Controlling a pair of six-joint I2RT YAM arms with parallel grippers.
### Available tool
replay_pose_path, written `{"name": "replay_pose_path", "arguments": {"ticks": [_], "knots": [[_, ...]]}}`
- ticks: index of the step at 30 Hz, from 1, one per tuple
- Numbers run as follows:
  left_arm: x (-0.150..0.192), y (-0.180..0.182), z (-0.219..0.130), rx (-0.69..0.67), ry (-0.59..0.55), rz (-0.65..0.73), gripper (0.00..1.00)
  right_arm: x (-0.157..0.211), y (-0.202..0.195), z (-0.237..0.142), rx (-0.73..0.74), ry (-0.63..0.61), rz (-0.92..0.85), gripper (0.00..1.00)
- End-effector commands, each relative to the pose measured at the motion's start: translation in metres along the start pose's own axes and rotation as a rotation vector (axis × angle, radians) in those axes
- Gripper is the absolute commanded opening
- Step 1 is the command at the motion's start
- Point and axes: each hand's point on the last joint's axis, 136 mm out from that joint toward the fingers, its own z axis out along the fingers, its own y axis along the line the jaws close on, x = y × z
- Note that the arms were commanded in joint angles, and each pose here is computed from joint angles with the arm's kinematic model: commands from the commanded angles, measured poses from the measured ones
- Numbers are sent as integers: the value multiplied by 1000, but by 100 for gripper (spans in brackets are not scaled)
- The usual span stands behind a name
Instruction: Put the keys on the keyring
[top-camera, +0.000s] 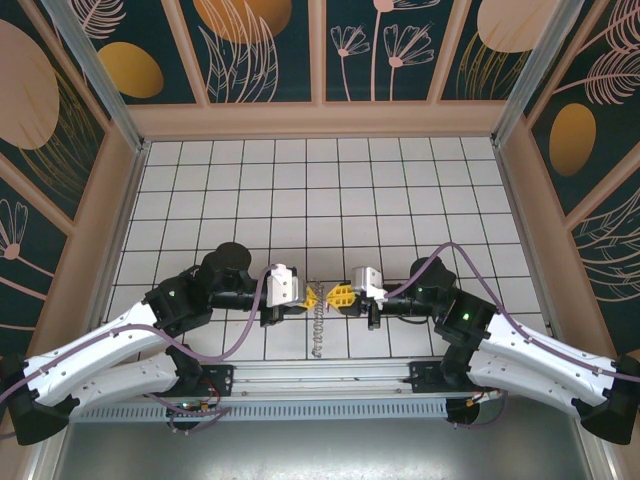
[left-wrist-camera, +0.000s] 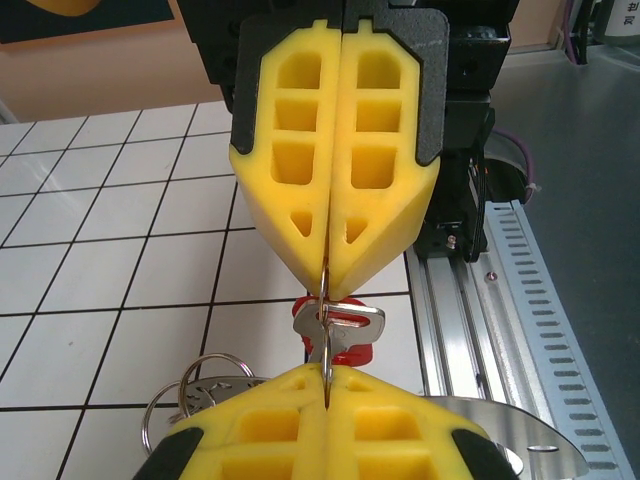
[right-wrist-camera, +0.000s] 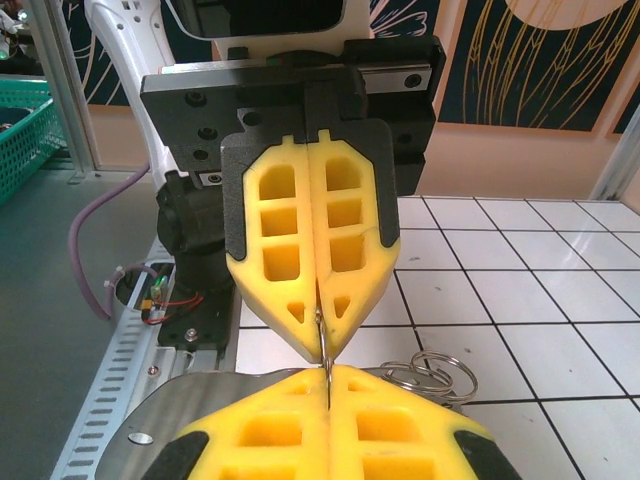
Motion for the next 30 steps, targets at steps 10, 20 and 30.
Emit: {"name": "replay_pose_path", "arguments": {"ticks": [10, 20, 30], "knots": [[-20, 4, -5, -16, -46, 28, 0, -29, 0, -7, 2, -75, -45, 0], [-20, 4, -5, -17, -48, 30, 0, -29, 0, -6, -5, -69, -46, 0], [-21, 3, -5, -15, -50, 31, 0, -25, -2, -2, -7, -56, -41, 0]]}}
